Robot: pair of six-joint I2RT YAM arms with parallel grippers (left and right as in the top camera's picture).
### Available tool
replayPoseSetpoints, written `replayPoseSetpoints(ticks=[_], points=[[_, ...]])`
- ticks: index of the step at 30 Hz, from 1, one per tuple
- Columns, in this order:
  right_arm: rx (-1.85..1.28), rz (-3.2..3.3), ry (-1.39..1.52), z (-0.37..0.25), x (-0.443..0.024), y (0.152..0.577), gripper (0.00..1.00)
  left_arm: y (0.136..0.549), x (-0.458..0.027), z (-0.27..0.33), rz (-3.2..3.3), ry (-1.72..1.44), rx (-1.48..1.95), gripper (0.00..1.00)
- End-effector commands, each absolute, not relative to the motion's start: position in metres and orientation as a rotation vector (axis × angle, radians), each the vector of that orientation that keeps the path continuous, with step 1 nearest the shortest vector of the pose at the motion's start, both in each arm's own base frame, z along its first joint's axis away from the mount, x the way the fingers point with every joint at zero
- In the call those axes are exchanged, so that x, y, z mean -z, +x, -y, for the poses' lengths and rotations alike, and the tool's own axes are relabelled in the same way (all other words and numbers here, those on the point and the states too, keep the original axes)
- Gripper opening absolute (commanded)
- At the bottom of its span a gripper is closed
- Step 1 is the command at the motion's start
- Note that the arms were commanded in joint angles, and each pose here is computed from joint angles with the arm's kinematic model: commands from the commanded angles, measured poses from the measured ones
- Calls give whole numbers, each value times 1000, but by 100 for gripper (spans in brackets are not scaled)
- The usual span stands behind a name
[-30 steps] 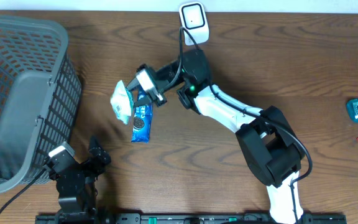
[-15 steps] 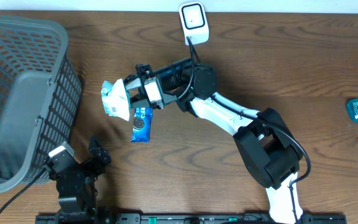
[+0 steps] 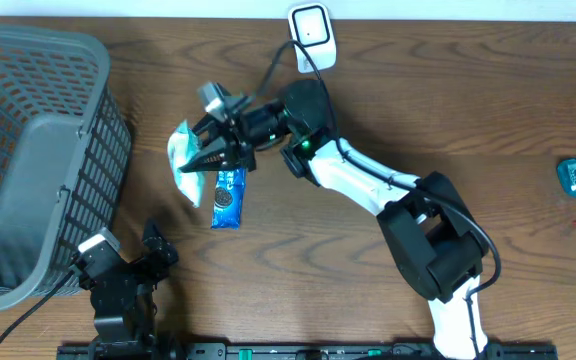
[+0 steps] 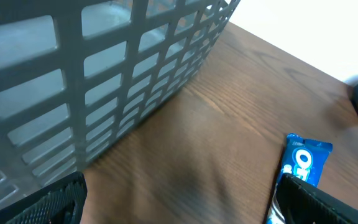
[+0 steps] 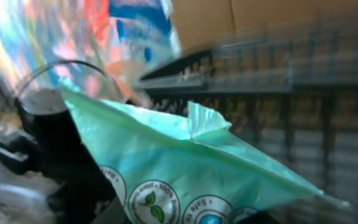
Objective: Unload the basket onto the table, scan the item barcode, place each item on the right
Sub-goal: 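Lift the wipes pack and swing it up toward the scanner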
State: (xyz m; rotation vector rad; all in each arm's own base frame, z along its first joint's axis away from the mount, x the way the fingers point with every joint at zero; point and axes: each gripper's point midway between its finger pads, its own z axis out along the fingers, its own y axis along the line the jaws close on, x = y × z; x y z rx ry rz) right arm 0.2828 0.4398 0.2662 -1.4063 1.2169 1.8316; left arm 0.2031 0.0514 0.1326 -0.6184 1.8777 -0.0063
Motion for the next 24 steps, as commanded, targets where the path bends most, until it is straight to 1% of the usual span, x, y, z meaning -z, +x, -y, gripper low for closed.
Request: replayPoseSetpoints(ticks=[1, 6, 9, 12, 15, 18, 20, 22, 24], points=[[-2076, -1567, -1355, -424, -254, 282, 1, 203, -134, -54, -1875, -611, -15, 98], [-2237, -1887, -1208, -414, -236, 285, 1, 203, -134, -54, -1875, -611, -15, 98], [-2243, -1965, -1117, -415, -230, 292, 2, 203, -134, -54, -1875, -611, -15, 98], [-2216, -2069, -961, -418, -219, 307, 1, 203, -134, -54, -1875, -611, -15, 98], [-2040, -2222, -676, -423, -190, 340, 2, 203, -134, -54, -1875, -611, -15, 98], [-1678, -2490, -276, -411, -131, 377, 2, 203, -134, -54, -1875, -611, -15, 98], [-1438, -2593, -150, -395, -99, 389, 1, 203, -134, -54, -1875, -611, -15, 98], [-1245, -2663, -122, -380, -76, 391, 2, 203, -134, -54, -1875, -611, -15, 98], [-1204, -2712, -102, -374, -68, 386, 2, 203, -134, -54, -1875, -611, -15, 98]])
